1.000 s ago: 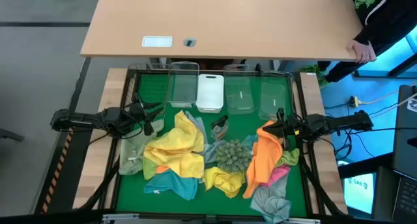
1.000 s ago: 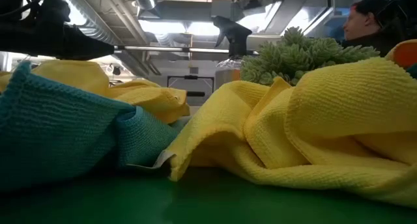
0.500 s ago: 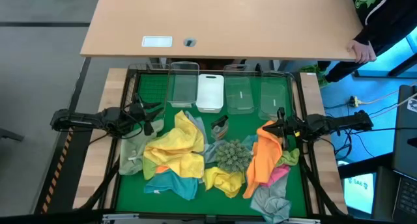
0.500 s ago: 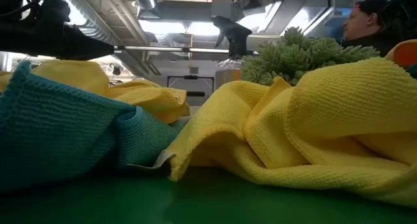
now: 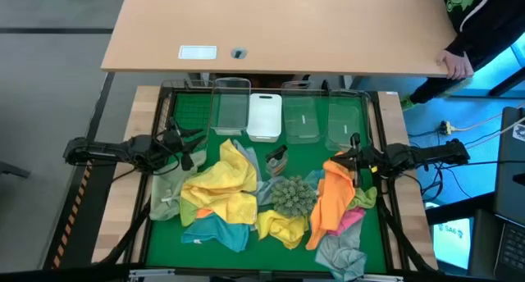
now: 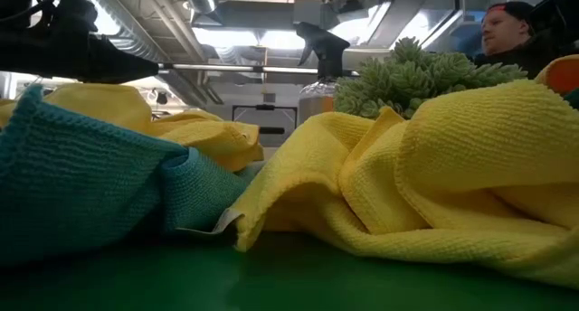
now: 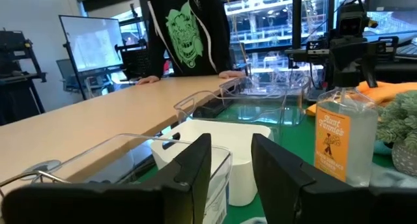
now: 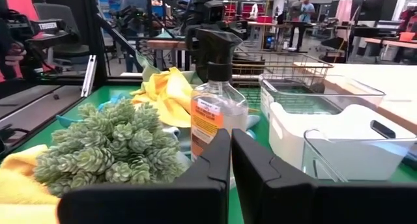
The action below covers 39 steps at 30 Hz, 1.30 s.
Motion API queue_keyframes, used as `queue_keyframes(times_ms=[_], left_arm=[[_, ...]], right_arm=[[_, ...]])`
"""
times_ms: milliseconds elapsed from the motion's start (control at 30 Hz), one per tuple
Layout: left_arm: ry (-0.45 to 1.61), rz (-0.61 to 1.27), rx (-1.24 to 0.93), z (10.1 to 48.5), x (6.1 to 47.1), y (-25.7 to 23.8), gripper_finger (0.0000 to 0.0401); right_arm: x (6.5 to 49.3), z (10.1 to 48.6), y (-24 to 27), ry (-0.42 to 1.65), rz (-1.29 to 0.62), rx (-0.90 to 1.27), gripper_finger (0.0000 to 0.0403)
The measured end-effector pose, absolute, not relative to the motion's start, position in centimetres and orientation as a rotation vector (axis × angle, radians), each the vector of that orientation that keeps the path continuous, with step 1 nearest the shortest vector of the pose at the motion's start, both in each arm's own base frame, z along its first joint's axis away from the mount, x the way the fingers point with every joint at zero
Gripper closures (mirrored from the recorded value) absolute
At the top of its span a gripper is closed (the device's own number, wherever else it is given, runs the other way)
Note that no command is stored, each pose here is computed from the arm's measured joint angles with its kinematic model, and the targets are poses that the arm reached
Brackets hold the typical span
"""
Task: Sort microfiber towel by color & place in baskets
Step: Put the top left yellow microfiber towel into the left transparent bin
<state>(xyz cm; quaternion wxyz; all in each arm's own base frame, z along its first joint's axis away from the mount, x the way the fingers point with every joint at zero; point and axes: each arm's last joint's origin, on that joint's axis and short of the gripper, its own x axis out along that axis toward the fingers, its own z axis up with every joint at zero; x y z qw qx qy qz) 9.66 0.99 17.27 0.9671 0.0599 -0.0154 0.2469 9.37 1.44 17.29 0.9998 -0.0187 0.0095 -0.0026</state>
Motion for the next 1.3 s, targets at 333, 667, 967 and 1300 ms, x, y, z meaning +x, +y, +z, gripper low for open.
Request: queue_keyframes(times_ms=[333,667,967,1300], left_arm=[[-0.032,0.499,0.117,17.27,9.66,0.99,0.0296],[-0.037,0.498,0.109,17.29,9.66,0.99,0.0296],[-0.076,0.537,-0.045,17.28,9.60,1.09,0.0295],[-0.120,0.549,-0.194,17.30,9.57,1.14,0.0237]], right_arm=[[9.37,17.34,1.48,0.014,0.008,-0.035,0.0386],[9.37,17.38,1.50,0.010,0.012,-0.034,0.0386],[9.37,17.41,1.47,0.009,0.004,0.077,0.0386],[9.36,17.42,1.47,0.008,0.003,0.084,0.0386]])
